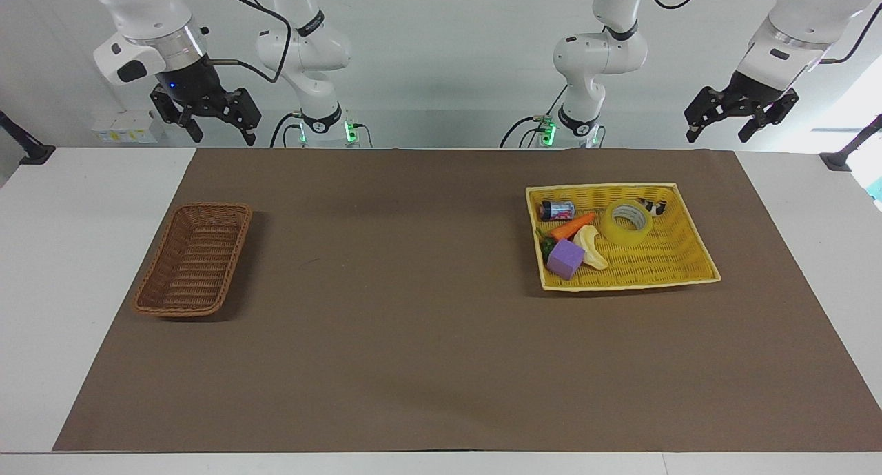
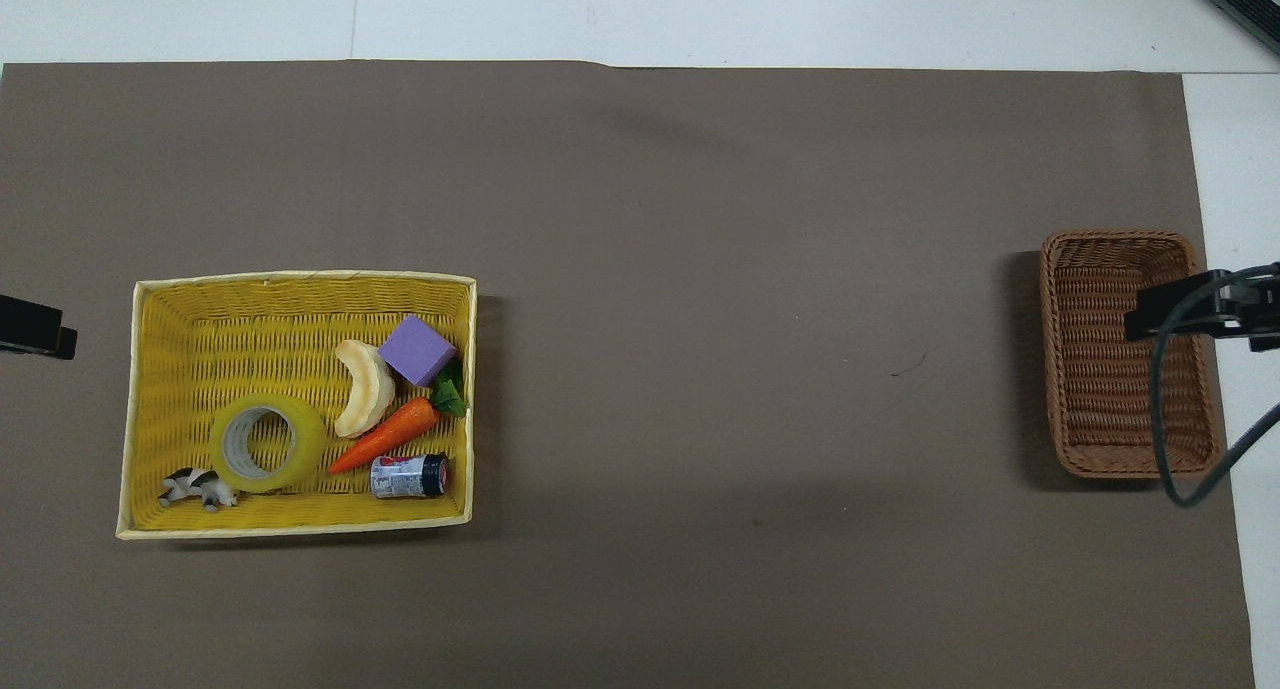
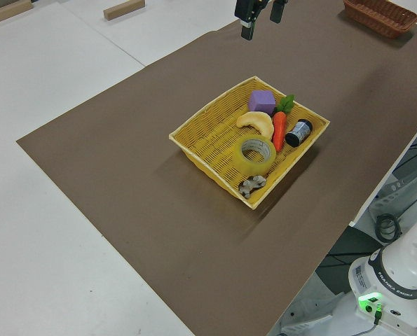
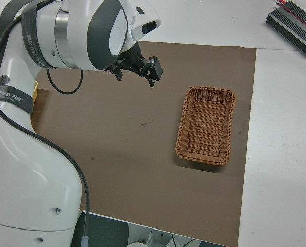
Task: Move tape to another basket
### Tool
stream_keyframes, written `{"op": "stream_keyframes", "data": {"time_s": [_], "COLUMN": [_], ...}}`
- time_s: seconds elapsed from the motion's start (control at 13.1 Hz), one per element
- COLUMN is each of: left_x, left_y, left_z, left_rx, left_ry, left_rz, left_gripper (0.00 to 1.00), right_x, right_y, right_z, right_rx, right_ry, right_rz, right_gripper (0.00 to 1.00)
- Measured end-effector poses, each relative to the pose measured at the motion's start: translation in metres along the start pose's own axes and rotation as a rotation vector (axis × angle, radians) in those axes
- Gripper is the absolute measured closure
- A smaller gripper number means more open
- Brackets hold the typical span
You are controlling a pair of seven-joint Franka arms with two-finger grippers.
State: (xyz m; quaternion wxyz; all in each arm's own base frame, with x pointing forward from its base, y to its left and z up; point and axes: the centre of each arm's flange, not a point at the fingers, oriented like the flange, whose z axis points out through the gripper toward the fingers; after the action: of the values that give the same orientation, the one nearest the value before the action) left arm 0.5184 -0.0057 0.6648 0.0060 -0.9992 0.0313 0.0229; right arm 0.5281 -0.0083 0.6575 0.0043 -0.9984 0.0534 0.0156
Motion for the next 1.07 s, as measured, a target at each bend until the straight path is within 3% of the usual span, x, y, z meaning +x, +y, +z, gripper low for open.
{"op": "stream_keyframes", "data": {"time_s": [0.38, 0.69, 1.07], "left_x": [-0.001, -0.004, -0.003], "left_y": [0.000, -0.022, -0.048], "left_z": [0.010, 0.015, 0.040], "left_rx": [-0.001, -0.010, -0.112], "left_ry": [-0.013, -0.019, -0.012], "left_rz": [0.046, 0.230, 0.275], "left_gripper": [0.00, 0.00, 0.00], "right_x": [0.000, 0.000, 0.000], "right_y": [0.000, 0.001, 0.002], "right_z": [0.000, 0.000, 0.001], "right_rx": [0.000, 0.000, 0.000], "right_ry": [-0.001, -0.001, -0.002], "right_rz": [0.001, 0.002, 0.004], "right_gripper": [0.00, 0.00, 0.00]}}
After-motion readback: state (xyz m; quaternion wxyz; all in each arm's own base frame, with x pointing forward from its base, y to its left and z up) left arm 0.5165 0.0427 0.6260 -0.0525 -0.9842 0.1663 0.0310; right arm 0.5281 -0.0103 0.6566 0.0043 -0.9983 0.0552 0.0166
